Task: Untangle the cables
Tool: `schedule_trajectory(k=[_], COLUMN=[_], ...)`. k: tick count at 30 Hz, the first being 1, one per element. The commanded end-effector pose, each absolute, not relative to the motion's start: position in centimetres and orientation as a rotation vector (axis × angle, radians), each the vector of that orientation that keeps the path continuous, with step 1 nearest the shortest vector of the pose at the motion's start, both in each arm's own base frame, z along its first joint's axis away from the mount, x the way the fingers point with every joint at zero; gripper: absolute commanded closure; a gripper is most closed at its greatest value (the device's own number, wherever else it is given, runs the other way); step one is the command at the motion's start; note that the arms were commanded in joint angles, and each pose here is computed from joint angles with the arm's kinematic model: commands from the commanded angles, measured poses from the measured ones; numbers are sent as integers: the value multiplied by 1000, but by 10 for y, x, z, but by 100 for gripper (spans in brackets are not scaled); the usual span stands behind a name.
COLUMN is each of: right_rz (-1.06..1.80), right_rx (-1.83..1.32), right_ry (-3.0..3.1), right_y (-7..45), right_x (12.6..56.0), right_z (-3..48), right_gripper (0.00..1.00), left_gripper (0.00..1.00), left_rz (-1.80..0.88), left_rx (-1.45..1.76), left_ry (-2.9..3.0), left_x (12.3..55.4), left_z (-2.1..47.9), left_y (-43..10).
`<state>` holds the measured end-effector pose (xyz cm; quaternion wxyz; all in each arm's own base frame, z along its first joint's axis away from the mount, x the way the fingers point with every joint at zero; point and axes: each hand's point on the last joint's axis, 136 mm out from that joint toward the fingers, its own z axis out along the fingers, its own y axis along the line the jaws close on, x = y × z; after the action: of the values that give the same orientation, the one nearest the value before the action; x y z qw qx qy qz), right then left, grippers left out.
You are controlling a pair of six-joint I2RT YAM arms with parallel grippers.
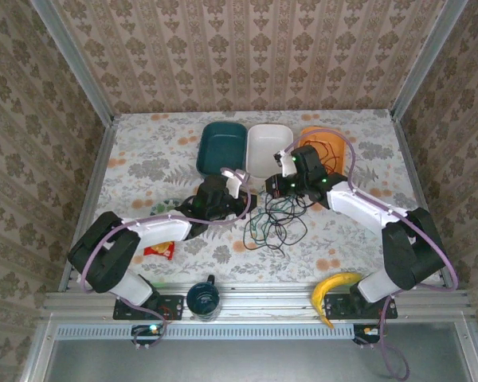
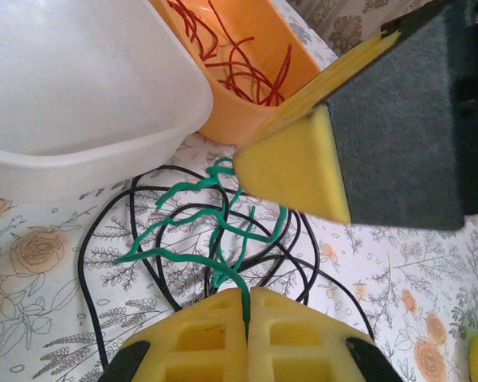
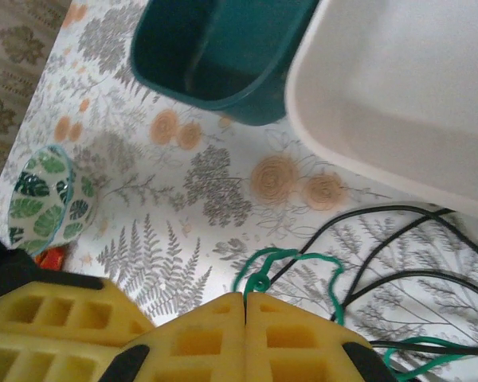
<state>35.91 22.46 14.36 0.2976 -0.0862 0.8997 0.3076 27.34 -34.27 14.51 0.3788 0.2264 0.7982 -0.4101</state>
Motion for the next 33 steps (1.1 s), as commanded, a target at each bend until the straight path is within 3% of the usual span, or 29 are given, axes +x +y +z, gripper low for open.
schedule_trajectory(k=[1, 15, 16, 17, 20, 23, 33], right_rz=[764, 903, 906, 905, 890, 860, 591], right_rx=[-65, 131, 135, 138, 148, 146, 245], right_ry=[2403, 2229, 2217, 2200, 2126, 2086, 2133], right_y=[197, 160, 161, 161, 158, 157, 138], right_x=[368, 387, 390, 392, 405, 422, 494], right_z=[138, 190, 193, 197, 215, 229, 196], right_gripper=[100, 100, 100, 100, 100, 100, 100], left_gripper=[100, 100, 96, 82, 54, 35, 24], left_rz=[-1037, -1042, -1043, -1042, -1022, -961, -771], left_rx=[561, 395, 394, 388, 354, 294, 376], left_ry=[1938, 1928, 1925, 1919, 1904, 1900, 2020], left_x=[280, 293, 293, 294, 295, 298, 284], left_z=[175, 169, 170, 173, 176, 174, 148], left_y=[-339, -304, -304, -303, -297, -282, -269])
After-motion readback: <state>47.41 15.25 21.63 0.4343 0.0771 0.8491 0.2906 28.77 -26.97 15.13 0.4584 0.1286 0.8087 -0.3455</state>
